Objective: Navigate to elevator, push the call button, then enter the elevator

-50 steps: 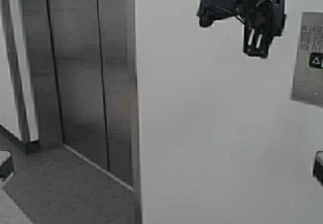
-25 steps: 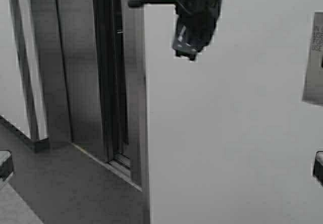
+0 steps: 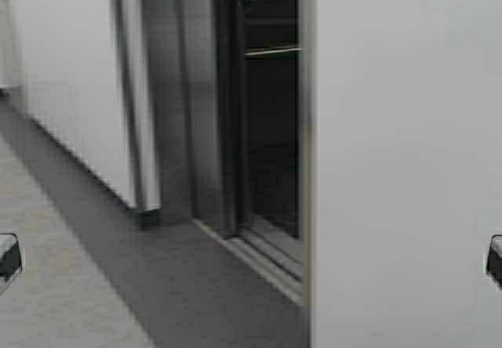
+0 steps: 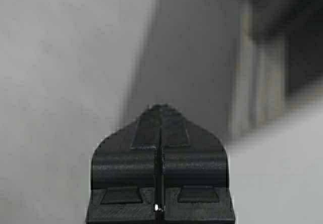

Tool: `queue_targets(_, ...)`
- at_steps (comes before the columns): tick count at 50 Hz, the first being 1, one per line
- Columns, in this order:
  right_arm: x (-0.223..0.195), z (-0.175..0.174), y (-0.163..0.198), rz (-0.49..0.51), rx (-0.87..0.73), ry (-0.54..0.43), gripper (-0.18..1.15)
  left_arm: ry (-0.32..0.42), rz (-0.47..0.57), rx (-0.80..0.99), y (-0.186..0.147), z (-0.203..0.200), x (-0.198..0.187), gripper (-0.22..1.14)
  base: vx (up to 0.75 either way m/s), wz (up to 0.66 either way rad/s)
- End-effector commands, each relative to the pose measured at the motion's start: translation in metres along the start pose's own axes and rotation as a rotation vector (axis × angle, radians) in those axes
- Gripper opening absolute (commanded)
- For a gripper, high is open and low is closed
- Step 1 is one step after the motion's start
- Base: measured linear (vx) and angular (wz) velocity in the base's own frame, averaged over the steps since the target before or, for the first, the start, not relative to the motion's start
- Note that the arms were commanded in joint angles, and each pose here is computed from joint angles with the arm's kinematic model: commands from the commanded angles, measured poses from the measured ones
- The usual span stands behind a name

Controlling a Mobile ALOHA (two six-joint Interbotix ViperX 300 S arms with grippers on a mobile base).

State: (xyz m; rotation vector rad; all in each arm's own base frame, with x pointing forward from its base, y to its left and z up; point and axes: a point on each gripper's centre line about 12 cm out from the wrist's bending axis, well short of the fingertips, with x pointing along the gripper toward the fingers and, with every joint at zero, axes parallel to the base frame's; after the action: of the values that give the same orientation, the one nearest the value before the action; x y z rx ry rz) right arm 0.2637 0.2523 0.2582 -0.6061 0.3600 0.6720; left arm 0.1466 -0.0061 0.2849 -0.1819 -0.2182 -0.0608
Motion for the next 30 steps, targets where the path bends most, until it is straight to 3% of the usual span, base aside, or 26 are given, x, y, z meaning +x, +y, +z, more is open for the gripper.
queue_targets(1,-0.017,0.025,-0.015,-0.004,0.061,-0.109,0.07,0.003,-0.002,0.004,0.0,0.0,0.002,0.02,0.09,0.61)
queue_targets(30,-0.015,0.01,-0.05,-0.03,0.181,-0.144,0.07,0.036,0.005,0.003,0.001,-0.005,0.006,0.02,0.12,0.57)
